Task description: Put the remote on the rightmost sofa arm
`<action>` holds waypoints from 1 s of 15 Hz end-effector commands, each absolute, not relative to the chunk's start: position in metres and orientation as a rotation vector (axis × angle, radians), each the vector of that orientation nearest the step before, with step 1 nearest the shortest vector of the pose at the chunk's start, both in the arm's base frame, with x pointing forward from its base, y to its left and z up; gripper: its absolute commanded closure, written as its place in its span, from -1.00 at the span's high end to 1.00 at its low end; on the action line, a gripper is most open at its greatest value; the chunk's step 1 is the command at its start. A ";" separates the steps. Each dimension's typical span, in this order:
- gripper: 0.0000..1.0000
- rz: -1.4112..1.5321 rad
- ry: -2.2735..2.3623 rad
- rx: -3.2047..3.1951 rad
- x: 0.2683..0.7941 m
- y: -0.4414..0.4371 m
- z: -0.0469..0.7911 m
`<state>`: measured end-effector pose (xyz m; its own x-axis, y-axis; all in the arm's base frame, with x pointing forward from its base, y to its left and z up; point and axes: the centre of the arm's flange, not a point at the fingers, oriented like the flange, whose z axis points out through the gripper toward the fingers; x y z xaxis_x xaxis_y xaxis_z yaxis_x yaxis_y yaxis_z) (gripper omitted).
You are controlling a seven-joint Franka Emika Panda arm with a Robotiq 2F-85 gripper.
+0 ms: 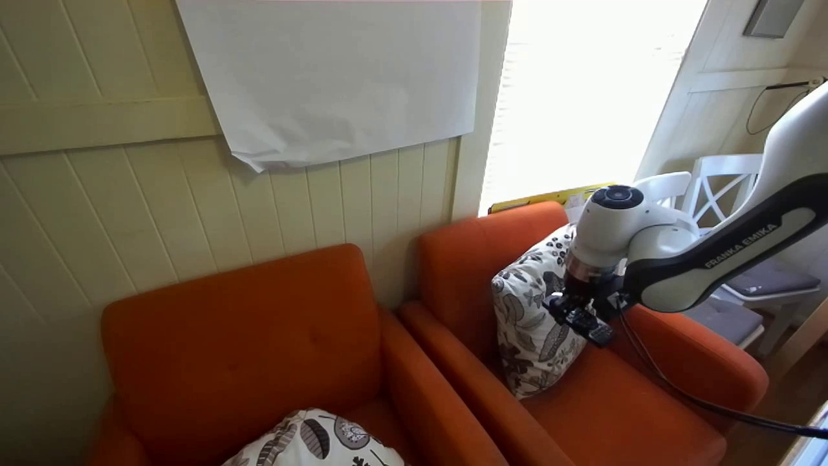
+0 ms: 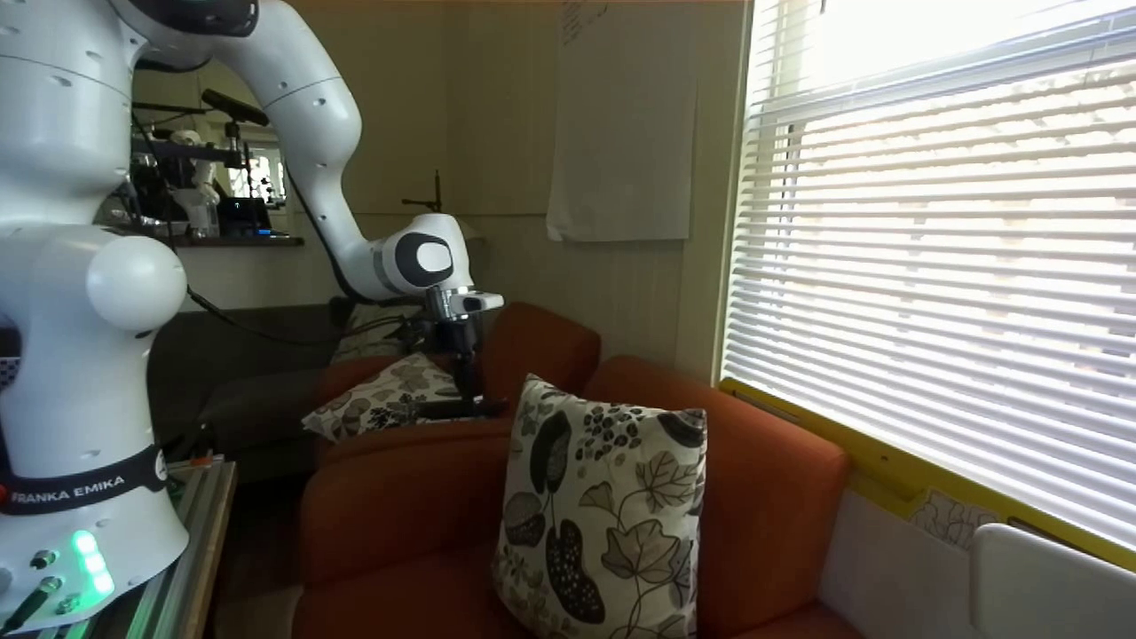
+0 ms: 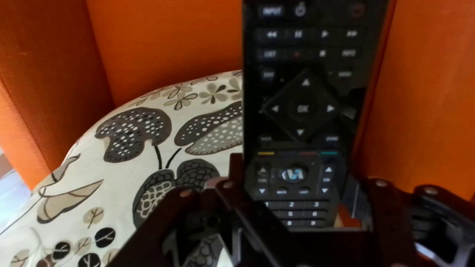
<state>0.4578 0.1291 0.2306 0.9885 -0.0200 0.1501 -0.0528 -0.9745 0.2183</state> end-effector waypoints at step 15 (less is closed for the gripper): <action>-0.28 0.072 -0.170 3.028 0.524 -0.091 0.249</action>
<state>0.5034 -0.0486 0.2431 0.9865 -0.1386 0.0870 -0.1521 -0.9726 0.1758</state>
